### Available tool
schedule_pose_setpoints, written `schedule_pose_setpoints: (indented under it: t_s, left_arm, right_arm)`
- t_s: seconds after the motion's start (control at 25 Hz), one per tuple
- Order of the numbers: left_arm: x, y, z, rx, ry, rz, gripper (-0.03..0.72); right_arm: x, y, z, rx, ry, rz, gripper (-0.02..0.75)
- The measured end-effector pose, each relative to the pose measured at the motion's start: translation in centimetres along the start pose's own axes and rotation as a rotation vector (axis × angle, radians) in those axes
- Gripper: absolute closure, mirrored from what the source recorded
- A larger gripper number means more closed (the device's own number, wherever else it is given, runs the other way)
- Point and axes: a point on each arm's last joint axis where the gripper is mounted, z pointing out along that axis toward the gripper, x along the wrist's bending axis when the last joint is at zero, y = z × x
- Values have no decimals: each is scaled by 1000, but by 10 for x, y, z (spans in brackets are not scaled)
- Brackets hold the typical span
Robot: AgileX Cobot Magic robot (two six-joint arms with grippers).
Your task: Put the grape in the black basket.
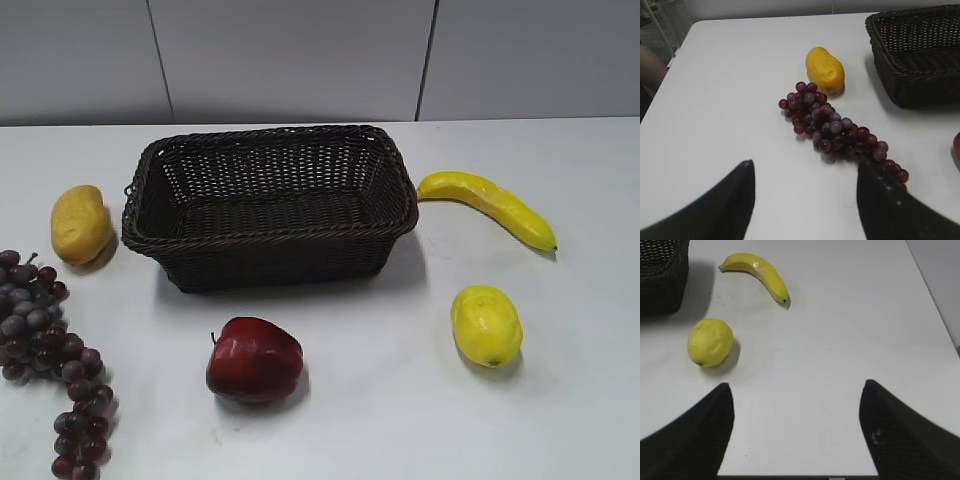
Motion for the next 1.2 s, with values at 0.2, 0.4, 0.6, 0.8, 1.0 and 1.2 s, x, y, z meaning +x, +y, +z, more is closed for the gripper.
schedule_pose_setpoints:
  t_s: [0.2,0.4,0.6,0.8,1.0,1.2]
  left_arm:
    - [0,0,0,0,0,0,84]
    - [0,0,0,0,-1,0,84]
    - [0,0,0,0,-2,-1,88]
    - [-4,10,-1,-35,-49,-31,101]
    - [0,50,13,-54,-57,-61,99]
    - [2,74,58,129,-102,-128,86]
  right_arm:
    - [0,0,0,-1,0,0,145]
    - [0,0,0,-1,0,0,145]
    - [0,0,0,-1,0,0,145]
    - [0,0,0,-1,0,0,145]
    - [0,0,0,0,0,0,145]
    - [0,0,0,-1,0,0,145]
